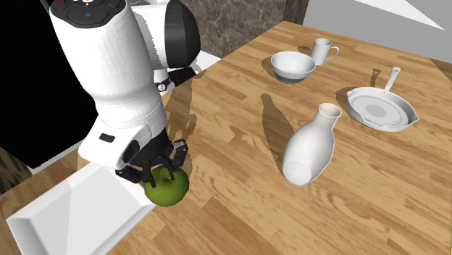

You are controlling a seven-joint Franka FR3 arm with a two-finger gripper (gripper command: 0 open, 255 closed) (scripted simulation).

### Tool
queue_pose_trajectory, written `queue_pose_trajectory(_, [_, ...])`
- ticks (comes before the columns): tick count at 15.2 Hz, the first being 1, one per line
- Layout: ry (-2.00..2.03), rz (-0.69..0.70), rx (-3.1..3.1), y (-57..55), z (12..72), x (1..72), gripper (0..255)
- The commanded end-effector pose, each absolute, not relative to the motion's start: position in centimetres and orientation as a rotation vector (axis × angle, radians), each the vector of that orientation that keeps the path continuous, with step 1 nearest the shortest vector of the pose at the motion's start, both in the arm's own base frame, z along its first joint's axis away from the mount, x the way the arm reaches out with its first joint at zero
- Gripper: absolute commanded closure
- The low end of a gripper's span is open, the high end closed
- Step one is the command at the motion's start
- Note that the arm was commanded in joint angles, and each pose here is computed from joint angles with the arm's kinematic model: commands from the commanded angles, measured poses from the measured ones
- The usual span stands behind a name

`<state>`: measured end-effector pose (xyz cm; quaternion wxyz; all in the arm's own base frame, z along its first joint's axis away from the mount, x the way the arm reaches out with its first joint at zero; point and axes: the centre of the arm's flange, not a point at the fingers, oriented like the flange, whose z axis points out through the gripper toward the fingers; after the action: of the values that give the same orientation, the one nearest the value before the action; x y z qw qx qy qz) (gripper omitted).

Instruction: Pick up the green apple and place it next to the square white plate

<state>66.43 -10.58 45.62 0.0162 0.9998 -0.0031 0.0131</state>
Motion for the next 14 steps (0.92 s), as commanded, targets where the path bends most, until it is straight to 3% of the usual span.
queue_pose_trajectory(1, [-0.010, 0.041, 3.109, -10.6, 45.6, 66.4, 0])
queue_pose_trajectory(5, [-0.010, 0.041, 3.109, -10.6, 45.6, 66.4, 0])
queue_pose_trajectory(9, [-0.010, 0.041, 3.109, -10.4, 50.6, 66.3, 0])
queue_pose_trajectory(14, [-0.010, 0.041, 3.109, -10.4, 50.6, 66.3, 0])
